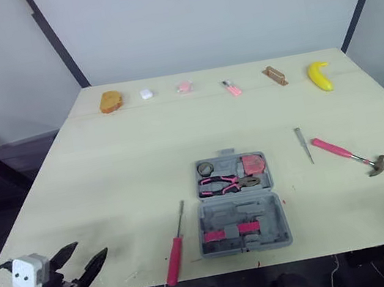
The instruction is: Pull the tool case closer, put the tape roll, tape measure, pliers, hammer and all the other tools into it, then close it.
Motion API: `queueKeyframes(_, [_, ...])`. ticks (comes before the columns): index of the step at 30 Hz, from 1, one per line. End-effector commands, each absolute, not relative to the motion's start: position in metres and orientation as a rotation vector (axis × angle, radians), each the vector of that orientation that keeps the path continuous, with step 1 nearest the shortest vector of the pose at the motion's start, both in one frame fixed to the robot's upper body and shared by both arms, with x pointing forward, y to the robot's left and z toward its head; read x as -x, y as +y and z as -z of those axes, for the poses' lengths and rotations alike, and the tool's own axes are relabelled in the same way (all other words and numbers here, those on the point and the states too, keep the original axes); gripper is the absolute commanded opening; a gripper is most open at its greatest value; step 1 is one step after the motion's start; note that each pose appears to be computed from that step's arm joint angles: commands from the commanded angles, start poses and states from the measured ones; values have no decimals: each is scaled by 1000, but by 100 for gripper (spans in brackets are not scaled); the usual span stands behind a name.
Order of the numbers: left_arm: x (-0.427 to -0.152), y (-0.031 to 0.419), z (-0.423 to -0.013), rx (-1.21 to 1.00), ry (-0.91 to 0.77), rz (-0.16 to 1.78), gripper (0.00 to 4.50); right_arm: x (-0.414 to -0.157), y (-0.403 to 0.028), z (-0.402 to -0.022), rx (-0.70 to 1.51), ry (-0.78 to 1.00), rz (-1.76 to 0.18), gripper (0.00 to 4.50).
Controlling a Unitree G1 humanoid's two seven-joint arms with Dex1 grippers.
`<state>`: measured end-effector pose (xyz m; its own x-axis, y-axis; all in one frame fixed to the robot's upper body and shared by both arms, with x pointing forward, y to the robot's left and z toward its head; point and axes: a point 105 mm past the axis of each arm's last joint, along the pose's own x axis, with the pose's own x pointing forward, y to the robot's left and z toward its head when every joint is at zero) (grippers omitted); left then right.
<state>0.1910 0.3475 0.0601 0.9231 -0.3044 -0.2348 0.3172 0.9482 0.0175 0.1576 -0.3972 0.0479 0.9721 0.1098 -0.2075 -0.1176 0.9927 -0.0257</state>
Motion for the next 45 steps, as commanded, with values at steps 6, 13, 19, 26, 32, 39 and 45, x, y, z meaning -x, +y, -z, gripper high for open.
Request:
queueKeyframes(6, [-195,344,-72,-80,184,328,450,-154,-409,-59,77,175,-95,442])
queueKeyframes(13, [-197,315,-71,-57,189,406,450,-175,-382,-73,141,106,-217,442])
queueKeyframes(19, [-200,288,-71,-56,191,457,450,-195,-347,-79,146,109,-366,442])
queueKeyframes(26, [-213,267,-90,-82,130,531,450,-230,-319,-82,162,114,-394,442])
queueKeyframes(32, [-225,232,-121,-193,49,775,450,-277,-283,-85,115,101,-413,442])
queueKeyframes(39, [-241,202,-157,-275,8,1016,450,-329,-245,-83,25,139,-353,442])
queueKeyframes(45, [-247,187,-175,-306,39,1179,450,-352,-226,-71,25,213,-298,442])
